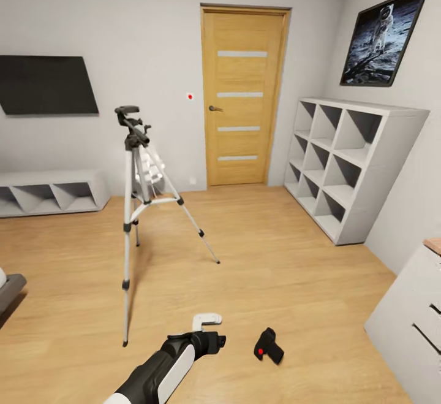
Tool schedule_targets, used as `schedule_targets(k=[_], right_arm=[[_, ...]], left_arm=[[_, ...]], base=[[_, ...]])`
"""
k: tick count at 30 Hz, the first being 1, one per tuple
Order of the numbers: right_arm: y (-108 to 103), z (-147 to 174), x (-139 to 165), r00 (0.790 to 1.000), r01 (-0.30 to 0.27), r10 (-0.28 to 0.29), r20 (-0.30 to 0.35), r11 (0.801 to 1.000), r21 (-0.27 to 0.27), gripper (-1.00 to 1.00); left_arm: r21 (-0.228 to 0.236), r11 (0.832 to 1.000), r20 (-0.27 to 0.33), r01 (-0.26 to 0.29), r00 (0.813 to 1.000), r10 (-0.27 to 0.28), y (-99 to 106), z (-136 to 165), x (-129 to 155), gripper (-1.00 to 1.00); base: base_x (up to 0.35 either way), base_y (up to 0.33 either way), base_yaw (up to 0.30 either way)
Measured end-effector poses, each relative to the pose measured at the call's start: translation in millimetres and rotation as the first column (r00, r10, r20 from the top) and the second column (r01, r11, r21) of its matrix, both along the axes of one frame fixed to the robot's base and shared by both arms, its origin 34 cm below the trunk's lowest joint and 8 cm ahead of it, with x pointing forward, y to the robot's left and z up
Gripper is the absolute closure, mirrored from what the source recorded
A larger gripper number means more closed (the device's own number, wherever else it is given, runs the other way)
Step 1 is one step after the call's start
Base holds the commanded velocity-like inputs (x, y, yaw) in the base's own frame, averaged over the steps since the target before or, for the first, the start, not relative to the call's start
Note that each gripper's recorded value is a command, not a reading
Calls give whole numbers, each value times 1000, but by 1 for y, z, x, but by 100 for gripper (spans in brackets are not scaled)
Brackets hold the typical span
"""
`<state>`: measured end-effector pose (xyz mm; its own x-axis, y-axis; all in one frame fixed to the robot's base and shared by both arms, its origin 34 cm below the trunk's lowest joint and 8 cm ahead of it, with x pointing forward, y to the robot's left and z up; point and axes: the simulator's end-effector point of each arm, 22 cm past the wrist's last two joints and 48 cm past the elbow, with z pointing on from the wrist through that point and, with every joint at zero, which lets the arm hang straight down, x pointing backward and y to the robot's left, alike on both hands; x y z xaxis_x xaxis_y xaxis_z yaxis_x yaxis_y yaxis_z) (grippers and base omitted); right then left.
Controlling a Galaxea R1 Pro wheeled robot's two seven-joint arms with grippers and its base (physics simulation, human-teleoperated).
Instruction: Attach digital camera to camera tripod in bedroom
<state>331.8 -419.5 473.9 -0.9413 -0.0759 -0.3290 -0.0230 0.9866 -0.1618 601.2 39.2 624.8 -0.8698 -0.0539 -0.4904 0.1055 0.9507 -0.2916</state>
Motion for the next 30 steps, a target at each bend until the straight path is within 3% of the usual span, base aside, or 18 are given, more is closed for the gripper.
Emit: schedule_targets(k=[27,30], right_arm=[[0,-2,-4,1000,1,-1,-14,1000,-1,-100],[0,-3,-5,1000,1,-1,-17,1000,0,-100]], left_arm=[[7,1000,-8,6,1000,-6,0,-5,-3,-100],[4,1000,-10,5,1000,-5,0,-5,-3,-100]], base=[[314,-178,-265],[292,55,-266]])
